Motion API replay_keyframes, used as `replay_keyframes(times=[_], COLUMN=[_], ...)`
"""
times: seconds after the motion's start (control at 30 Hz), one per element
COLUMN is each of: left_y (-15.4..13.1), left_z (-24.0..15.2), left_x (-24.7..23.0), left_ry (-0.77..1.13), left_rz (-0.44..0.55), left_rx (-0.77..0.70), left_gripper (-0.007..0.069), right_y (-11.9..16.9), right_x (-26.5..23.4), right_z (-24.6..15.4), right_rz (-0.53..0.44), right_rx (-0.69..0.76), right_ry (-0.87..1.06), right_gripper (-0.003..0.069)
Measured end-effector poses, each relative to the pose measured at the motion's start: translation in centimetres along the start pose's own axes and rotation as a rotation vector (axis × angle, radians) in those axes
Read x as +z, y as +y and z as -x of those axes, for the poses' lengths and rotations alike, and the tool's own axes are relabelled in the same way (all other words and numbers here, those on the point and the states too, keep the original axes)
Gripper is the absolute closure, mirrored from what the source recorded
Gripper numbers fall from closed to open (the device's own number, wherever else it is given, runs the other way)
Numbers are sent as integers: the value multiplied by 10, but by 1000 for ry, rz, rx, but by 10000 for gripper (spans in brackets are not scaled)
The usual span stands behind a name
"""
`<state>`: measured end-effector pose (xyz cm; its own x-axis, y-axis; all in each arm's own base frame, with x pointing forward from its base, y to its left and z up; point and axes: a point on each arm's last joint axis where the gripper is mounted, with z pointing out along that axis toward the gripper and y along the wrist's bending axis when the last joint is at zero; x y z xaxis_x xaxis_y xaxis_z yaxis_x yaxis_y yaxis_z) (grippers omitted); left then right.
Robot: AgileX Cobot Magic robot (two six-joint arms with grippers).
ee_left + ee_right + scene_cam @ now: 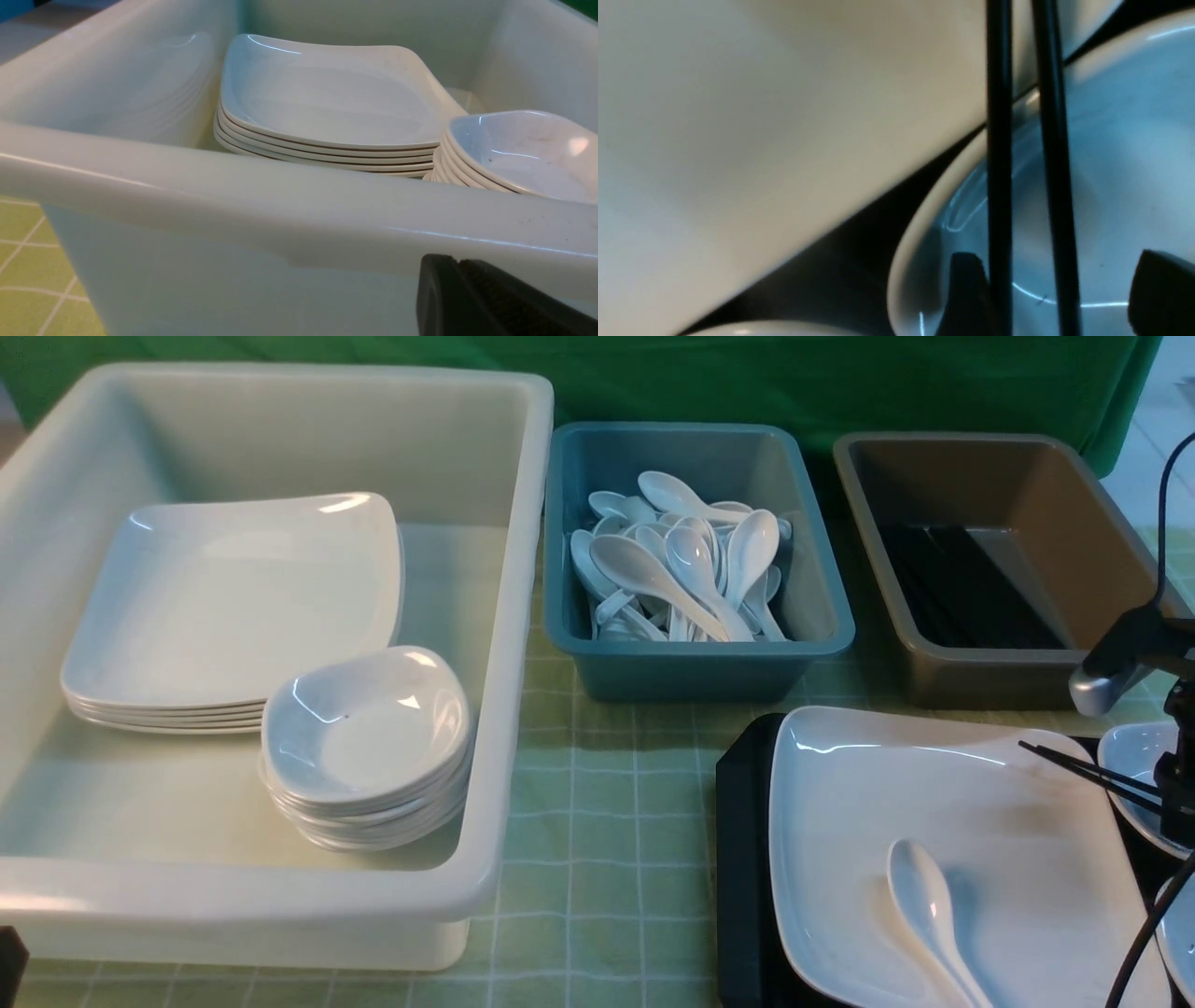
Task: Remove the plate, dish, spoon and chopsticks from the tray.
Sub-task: Use the right arm to grab a pair of chopsticks from the plate
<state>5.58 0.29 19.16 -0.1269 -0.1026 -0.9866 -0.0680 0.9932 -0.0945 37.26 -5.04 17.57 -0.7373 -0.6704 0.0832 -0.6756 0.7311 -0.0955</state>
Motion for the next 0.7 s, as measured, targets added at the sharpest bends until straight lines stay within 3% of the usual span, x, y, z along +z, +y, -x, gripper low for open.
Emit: replay_keyframes(times=[0.17, 0.23, 0.3, 0.37, 0.53, 0.7], left_y=[0, 0, 0, 0, 0, 0], left_z=[0, 0, 0, 0, 0, 0], left_x=[0, 0, 0, 0, 0, 0], left_ry=[0, 0, 0, 0, 0, 0], left_rz=[0, 0, 0, 0, 0, 0], left_rx=[0, 0, 0, 0, 0, 0], left_gripper=[603, 603, 603, 603, 603, 603], right_y=[0, 1, 3, 3, 9, 11], right_x=[2, 2, 2, 2, -4, -27], right_z=[0, 0, -2, -3, -9, -15], right_rz=[6, 13, 34, 43, 88, 53], right_rx=[-1, -1, -2, -5, -2, 15], right_ry=[6, 13, 34, 44, 89, 60], right_gripper=[277, 344, 501, 557, 566, 567])
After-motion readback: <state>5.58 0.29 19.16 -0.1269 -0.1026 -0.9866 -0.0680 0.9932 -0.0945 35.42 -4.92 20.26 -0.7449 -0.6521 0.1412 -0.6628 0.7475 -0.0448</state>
